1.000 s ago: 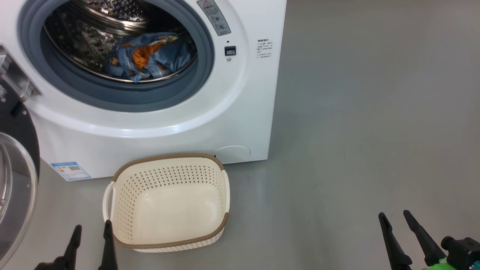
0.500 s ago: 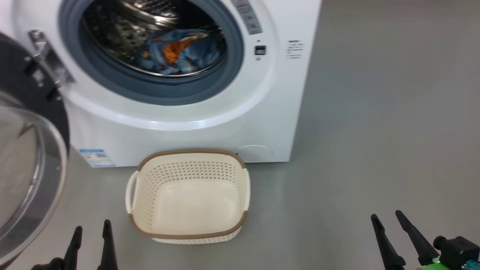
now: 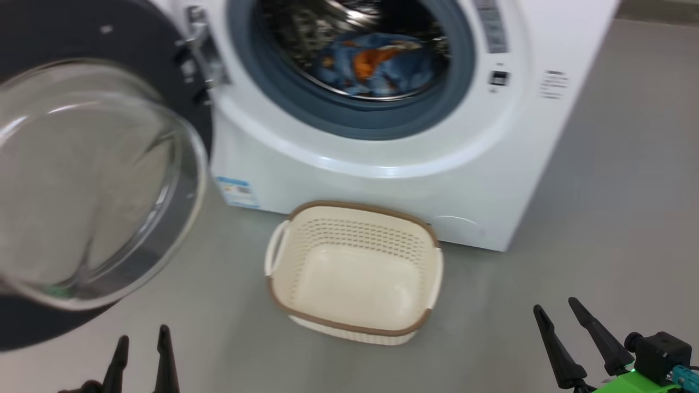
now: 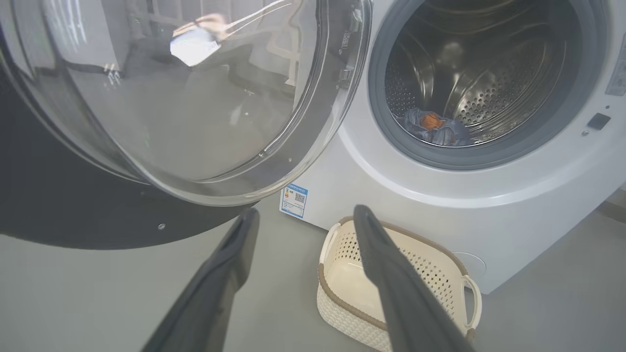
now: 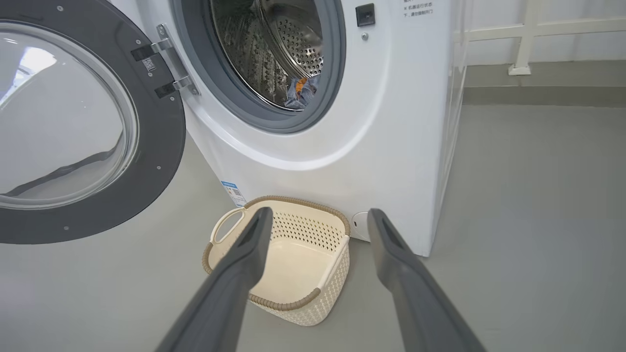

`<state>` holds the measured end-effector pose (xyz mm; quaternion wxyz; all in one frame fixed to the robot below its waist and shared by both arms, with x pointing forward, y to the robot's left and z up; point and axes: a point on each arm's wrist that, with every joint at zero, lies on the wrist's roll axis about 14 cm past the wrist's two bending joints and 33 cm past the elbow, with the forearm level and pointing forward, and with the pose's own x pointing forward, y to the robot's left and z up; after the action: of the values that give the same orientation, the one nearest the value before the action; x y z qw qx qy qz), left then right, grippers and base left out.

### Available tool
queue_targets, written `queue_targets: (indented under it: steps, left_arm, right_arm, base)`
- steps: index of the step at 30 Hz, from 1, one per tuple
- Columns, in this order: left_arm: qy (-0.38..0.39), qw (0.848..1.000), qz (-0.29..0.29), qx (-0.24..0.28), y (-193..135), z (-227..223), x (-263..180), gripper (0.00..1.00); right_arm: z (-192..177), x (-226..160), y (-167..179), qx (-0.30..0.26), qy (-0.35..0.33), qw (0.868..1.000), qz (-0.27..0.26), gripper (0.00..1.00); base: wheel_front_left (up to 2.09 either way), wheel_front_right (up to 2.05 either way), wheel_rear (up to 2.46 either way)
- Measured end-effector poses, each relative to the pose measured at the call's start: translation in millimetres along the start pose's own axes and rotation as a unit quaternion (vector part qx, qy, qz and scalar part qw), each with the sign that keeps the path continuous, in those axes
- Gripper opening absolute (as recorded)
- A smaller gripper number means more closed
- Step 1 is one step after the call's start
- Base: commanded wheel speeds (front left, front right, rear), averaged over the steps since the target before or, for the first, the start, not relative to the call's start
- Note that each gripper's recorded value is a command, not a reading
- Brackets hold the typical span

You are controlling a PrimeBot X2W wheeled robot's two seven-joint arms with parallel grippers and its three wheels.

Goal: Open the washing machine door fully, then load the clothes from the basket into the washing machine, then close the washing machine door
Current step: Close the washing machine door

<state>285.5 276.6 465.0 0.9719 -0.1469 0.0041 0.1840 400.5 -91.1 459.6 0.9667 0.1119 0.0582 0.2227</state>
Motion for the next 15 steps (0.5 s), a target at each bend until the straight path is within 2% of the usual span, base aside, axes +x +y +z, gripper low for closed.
queue_targets:
  steps: [7, 11, 15]
  left_arm:
    - [-0.011, 0.997, 0.074, -0.012, 39.1, 6.2, -33.7, 1.0]
    - [-0.03, 0.992, 0.118, -0.019, 59.9, 16.9, -49.7, 1.0]
    - [-0.034, 0.987, 0.152, -0.029, 73.3, 19.2, -63.4, 1.0]
  right_arm:
    - [-11.5, 28.2, 44.6, -0.007, 0.022, 0.997, 0.08, 1.0]
    - [-5.8, 52.3, 78.7, -0.018, 0.015, 0.99, 0.142, 1.0]
    - [-6.3, 68.2, 100.6, -0.02, 0.017, 0.983, 0.181, 1.0]
  base:
    - [0.0, 0.0, 0.0]
    - [0.0, 0.0, 0.0]
    - [0.0, 0.0, 0.0]
